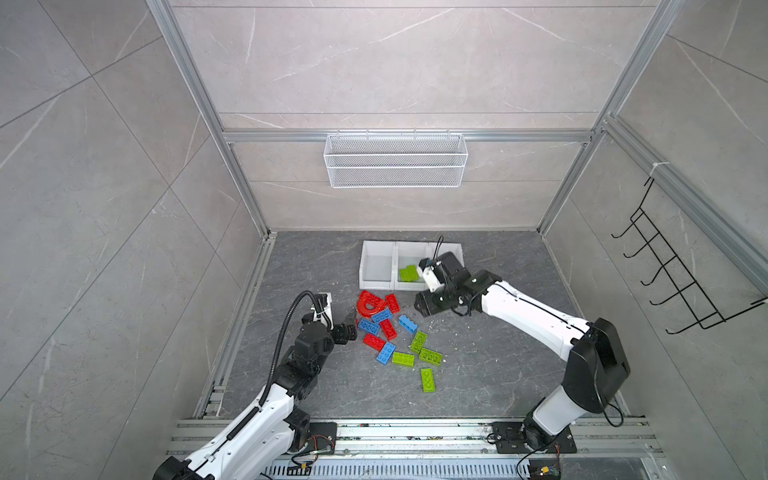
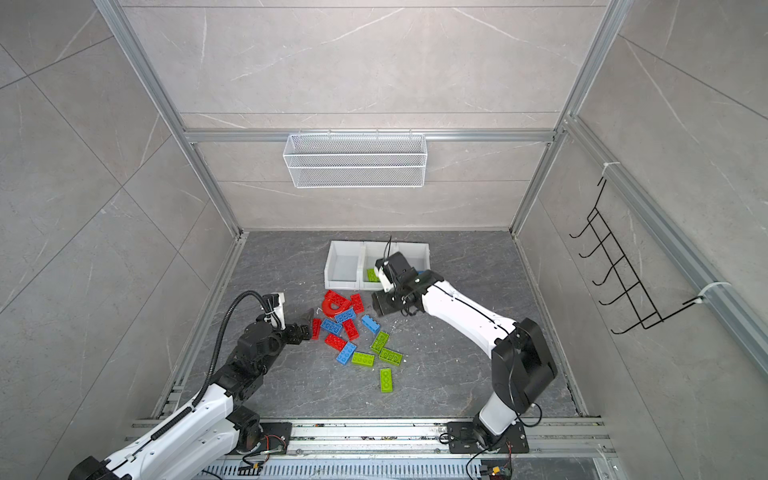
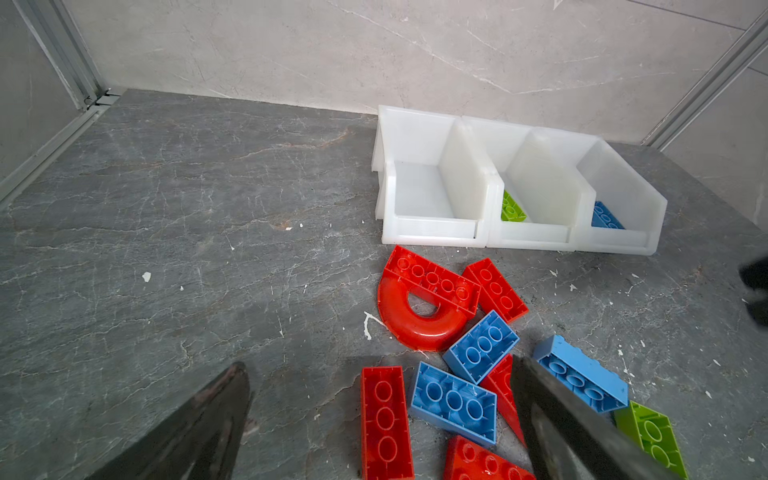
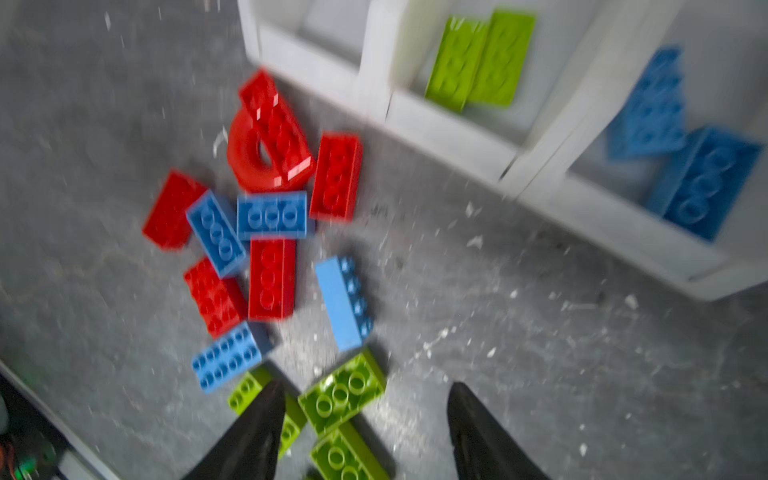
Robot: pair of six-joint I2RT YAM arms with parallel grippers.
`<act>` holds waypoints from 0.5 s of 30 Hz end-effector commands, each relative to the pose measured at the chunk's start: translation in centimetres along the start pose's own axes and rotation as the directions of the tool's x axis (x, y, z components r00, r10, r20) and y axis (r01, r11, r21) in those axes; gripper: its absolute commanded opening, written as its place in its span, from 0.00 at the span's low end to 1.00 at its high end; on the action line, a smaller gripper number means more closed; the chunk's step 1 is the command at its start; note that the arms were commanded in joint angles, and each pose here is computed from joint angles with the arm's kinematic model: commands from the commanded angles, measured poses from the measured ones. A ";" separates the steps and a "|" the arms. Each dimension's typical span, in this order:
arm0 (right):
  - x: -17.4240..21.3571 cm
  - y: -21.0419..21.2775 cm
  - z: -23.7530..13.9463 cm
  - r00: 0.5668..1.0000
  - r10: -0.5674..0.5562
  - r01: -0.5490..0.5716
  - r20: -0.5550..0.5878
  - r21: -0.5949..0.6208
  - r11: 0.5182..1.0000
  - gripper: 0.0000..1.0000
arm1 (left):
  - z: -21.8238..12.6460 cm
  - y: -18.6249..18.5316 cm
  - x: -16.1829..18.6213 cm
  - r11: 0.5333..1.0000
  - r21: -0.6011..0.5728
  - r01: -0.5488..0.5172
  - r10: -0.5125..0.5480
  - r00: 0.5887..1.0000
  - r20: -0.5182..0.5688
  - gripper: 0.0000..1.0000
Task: Sort the legos into containers by color
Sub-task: 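Move the right gripper back to the pile and grasp a green brick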
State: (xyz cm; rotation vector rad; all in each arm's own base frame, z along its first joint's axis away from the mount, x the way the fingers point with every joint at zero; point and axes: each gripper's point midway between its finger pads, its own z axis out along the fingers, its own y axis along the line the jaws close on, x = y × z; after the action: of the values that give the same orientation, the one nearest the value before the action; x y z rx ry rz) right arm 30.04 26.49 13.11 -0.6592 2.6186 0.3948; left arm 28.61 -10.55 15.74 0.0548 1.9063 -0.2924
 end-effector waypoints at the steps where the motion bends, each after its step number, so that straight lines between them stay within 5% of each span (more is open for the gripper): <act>1: 5.5 0.3 0.3 0.990 -0.054 0.061 -0.131 0.048 0.997 0.68 | -0.2 -0.2 -1.2 1.000 0.008 0.001 -0.001 0.999 0.042 1.00; 15: 10.1 0.9 4.9 0.916 -0.219 0.263 -0.336 0.090 0.961 0.71 | -0.4 0.4 -1.3 1.000 -0.023 -0.001 0.002 0.999 0.048 1.00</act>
State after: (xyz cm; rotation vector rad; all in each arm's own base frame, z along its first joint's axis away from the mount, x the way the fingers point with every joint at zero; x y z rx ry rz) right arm 23.14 25.24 5.22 -0.9923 2.7826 0.1152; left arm 28.56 -10.37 15.82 0.0500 1.9045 -0.2841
